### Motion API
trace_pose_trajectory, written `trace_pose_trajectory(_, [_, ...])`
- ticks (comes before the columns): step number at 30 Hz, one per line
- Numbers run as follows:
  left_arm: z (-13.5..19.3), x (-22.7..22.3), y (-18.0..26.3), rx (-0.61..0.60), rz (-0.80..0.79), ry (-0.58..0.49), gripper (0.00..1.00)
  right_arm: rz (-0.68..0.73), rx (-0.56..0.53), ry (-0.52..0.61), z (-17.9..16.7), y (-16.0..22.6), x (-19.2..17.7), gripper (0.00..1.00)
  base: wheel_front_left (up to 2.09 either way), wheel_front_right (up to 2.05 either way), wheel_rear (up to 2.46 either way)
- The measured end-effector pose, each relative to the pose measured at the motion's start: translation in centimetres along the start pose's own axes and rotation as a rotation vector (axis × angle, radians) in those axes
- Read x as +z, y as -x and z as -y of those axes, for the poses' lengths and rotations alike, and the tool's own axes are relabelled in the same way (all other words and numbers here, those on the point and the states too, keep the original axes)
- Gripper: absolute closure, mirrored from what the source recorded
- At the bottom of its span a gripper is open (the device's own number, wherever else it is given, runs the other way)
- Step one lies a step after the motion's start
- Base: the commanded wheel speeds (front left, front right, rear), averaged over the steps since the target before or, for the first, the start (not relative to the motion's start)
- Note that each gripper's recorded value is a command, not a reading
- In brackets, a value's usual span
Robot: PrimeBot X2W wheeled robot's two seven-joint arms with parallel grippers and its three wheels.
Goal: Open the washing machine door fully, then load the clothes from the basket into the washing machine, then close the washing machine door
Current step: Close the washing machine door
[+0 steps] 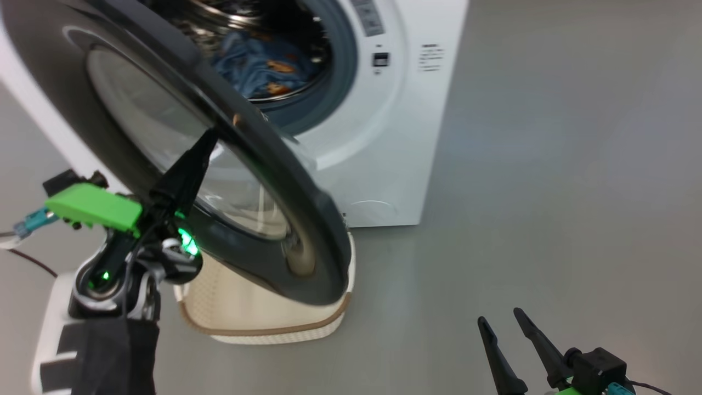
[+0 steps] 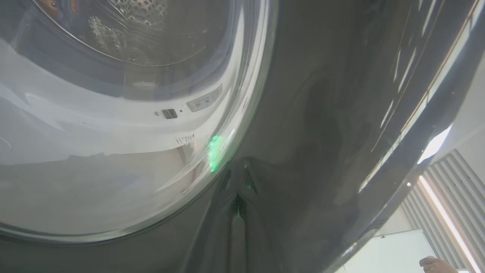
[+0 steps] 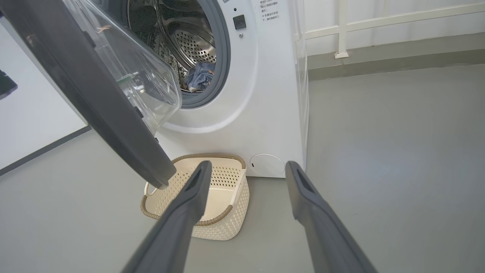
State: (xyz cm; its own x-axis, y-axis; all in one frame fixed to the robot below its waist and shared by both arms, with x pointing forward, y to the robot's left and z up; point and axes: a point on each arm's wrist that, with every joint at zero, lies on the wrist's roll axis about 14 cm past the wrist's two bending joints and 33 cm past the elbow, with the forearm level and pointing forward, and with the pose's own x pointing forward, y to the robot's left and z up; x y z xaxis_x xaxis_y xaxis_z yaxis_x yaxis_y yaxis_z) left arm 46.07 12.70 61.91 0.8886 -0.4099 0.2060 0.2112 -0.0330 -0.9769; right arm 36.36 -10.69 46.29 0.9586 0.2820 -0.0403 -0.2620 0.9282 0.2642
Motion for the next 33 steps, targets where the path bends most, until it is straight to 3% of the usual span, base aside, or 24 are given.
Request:
trace_pose_trajectory(13, [-2.5, -3.6, -7.2, 0.050, -0.029, 0.042, 1.00, 0.029, -0.118, 0.013, 3.0, 3.0, 1.0, 0.00, 0.00, 0.00, 0.00])
trace_pose_trajectory(27, [-1.3, -5.6, -9.8, 0.045, -0.011, 0.012, 1.00, 0.052, -0.160, 0.022, 4.0, 4.5, 1.6, 0.00, 0.00, 0.00, 0.00])
trace_pose_trajectory(29, [-1.3, -5.6, -9.7, 0.049, -0.010, -0.014, 1.00, 0.052, -0.157, 0.021, 3.9, 4.3, 1.6, 0.00, 0.00, 0.00, 0.00])
trace_pose_trajectory(33, [-1.6, -5.9, -9.1, 0.068, -0.027, -0.204, 1.00, 0.060, -0.159, 0.019, 4.1, 3.9, 1.9, 0.00, 0.00, 0.00, 0.00])
